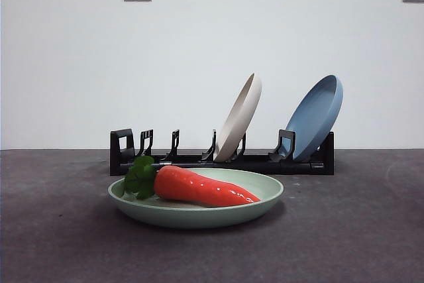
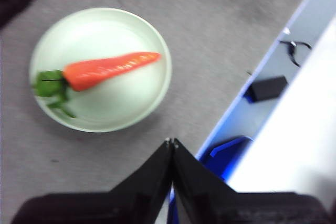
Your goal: Take the green plate from the plate rack,put the plate on the table,take the carrot from the table,put the carrot in the plate
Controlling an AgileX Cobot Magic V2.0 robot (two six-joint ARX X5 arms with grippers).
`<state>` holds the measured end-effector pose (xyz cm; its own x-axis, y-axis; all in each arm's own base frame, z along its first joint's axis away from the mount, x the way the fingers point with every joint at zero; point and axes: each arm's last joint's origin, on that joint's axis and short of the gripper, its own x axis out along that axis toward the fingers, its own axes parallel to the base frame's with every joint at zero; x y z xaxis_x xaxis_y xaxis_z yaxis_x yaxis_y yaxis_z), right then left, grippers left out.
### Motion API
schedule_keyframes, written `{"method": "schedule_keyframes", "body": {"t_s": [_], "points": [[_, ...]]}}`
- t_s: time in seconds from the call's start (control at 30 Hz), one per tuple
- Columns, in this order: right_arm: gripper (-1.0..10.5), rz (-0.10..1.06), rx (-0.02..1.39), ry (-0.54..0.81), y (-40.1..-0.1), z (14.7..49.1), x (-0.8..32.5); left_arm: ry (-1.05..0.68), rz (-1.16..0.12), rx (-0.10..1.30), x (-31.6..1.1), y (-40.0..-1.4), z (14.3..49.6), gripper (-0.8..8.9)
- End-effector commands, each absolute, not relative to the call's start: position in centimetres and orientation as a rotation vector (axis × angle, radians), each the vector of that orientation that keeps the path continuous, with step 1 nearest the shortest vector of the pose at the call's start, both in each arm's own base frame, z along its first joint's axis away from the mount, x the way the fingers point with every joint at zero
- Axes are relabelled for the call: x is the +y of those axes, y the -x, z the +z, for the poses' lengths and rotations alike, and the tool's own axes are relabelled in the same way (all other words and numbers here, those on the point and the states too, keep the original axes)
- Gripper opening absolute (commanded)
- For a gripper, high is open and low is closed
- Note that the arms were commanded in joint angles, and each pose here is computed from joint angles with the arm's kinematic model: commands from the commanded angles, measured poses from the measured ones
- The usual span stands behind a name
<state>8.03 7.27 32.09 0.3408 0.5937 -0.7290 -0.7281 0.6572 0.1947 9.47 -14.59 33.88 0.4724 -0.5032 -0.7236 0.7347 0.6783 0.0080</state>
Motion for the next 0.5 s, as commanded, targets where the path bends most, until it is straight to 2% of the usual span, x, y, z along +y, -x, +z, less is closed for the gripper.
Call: {"method": "schedule_keyframes", "body": {"t_s": [0.03,0.13,0.27,0.37,0.5], "points": [[0.0,0.863,0.866,0.173,-8.0,32.0,7.3,-0.357,-0.752,0.625,-13.0,-9.8,35.0,-0.03],[0.0,0.863,0.866,0.173,-8.0,32.0,7.3,-0.267,-0.659,0.418,-10.5,-10.6,36.8,-0.03],[0.0,0.863,0.866,0.173,-8.0,32.0,7.3,-0.138,-0.421,0.155,-6.0,-10.5,37.9,-0.03],[0.0,0.863,0.866,0.173,-8.0,32.0,7.3,-0.088,-0.281,0.027,-3.5,-9.6,36.9,-0.03],[0.0,0.863,0.866,0.173,-8.0,32.0,7.3,-0.067,-0.084,-0.087,-1.3,-8.2,33.5,-0.03]]}}
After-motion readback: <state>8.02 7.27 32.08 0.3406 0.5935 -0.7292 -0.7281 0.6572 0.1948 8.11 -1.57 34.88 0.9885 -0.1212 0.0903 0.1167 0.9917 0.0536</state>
